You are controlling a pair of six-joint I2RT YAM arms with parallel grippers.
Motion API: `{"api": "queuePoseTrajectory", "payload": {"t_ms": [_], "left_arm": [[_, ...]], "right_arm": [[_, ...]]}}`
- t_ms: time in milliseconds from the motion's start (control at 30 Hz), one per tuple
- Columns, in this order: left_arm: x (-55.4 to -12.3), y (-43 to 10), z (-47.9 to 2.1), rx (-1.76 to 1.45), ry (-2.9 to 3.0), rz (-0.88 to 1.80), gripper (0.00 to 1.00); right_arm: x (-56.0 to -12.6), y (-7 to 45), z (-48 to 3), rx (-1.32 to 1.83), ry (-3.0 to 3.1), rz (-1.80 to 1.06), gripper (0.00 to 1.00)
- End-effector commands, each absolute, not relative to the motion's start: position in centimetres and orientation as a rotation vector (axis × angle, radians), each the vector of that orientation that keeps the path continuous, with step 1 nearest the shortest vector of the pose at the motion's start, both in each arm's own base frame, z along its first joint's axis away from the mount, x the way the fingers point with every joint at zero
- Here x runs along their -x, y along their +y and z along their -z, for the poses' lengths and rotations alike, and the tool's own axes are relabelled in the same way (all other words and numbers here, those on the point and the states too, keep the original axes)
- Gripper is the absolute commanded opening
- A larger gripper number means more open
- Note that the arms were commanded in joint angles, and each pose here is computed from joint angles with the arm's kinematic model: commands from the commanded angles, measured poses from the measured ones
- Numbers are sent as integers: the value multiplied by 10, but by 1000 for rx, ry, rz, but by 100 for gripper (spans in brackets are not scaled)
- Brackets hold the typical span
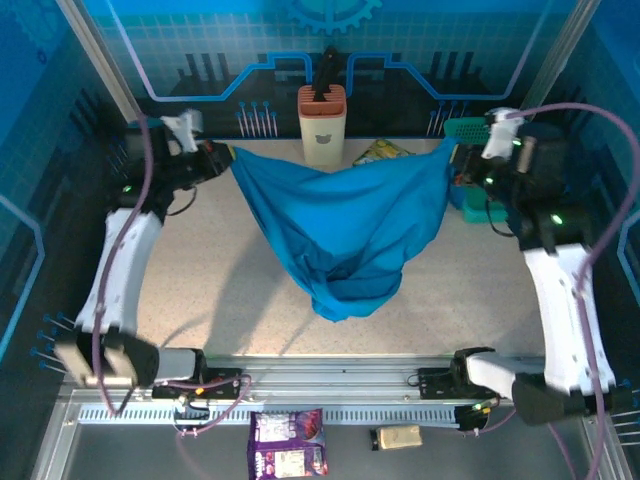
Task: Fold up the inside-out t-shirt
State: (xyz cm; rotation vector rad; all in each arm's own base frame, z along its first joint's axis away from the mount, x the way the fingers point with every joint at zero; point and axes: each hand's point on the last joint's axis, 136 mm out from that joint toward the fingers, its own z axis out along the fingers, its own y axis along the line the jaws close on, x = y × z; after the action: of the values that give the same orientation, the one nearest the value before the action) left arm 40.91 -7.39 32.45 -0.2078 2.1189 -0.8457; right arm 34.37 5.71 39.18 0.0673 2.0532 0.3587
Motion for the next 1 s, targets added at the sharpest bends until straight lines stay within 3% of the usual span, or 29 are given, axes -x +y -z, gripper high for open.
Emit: {"api": "queuePoseTrajectory", "payload": {"t_ms": [0, 33, 100, 200, 367, 667, 967], "left_arm": [[-438, -80, -279, 231, 2223, 831, 4], [-449, -83, -266, 218, 2268, 800, 17], [-459, -90, -254, 194, 2338, 729, 32], [-458, -115, -255, 100, 2368, 687, 44], [-428, -169, -240, -56, 2466, 639, 45], [-329, -259, -171, -244, 2683, 637, 43], [-280, -282, -90, -138, 2861, 652, 43]], "right_arm": [[-367, 54, -313, -170, 2253, -357, 0], [-371, 52, -297, -187, 2296, -333, 6], [-373, 55, -273, -193, 2387, -297, 17], [-367, 69, -261, -139, 2423, -246, 27], [-348, 109, -248, -27, 2473, -326, 29], [-288, 194, -175, 170, 2700, -487, 31], [-269, 236, -104, 102, 2836, -520, 53]]}}
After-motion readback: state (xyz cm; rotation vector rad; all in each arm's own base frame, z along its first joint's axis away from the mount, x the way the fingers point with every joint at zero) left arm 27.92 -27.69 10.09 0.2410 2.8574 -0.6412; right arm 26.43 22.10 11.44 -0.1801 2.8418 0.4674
